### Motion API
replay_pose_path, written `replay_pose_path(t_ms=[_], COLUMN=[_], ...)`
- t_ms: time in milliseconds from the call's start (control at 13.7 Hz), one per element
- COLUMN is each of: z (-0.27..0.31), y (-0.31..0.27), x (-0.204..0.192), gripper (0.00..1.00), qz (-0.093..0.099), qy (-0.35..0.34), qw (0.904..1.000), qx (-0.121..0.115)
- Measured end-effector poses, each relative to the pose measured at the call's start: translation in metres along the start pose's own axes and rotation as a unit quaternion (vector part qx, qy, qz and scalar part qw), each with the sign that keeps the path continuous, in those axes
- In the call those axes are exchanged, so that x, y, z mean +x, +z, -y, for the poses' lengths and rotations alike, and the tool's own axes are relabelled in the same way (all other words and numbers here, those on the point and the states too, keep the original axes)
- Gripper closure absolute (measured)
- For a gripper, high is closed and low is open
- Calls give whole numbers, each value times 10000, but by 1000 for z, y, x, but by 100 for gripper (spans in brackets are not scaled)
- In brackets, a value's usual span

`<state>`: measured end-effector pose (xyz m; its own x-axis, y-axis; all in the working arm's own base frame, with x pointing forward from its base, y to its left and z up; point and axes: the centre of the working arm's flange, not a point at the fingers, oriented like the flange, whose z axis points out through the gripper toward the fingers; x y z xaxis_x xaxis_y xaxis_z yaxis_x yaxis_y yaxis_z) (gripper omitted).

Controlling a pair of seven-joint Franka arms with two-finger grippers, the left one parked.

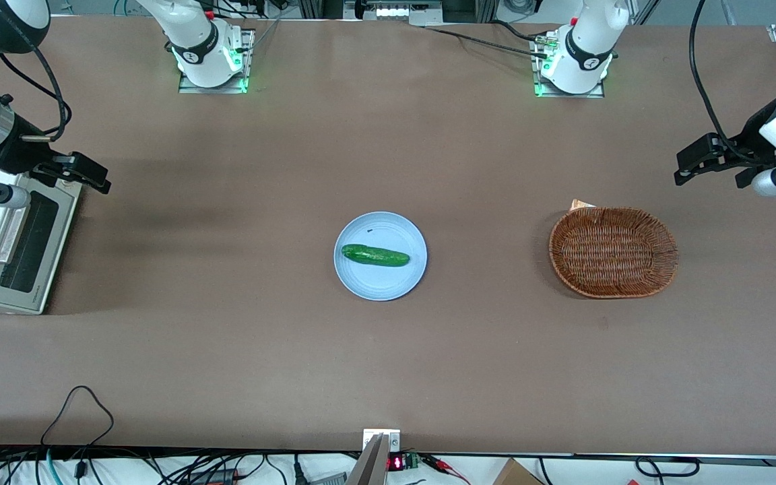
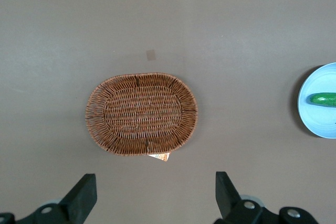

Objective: Open oven door with right arm only
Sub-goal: 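Move the right gripper toward the toaster oven's door handle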

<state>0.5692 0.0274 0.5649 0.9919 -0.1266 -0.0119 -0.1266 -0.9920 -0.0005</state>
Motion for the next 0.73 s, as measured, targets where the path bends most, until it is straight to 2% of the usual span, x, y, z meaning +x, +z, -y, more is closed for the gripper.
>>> replay_pose_path(t_ms=[219, 730], z=[0, 0], y=[1, 1], x=[-2, -3], gripper=[0, 0], qz=[95, 149], qy=[-6, -2], qw=[10000, 9999], qx=[-17, -26])
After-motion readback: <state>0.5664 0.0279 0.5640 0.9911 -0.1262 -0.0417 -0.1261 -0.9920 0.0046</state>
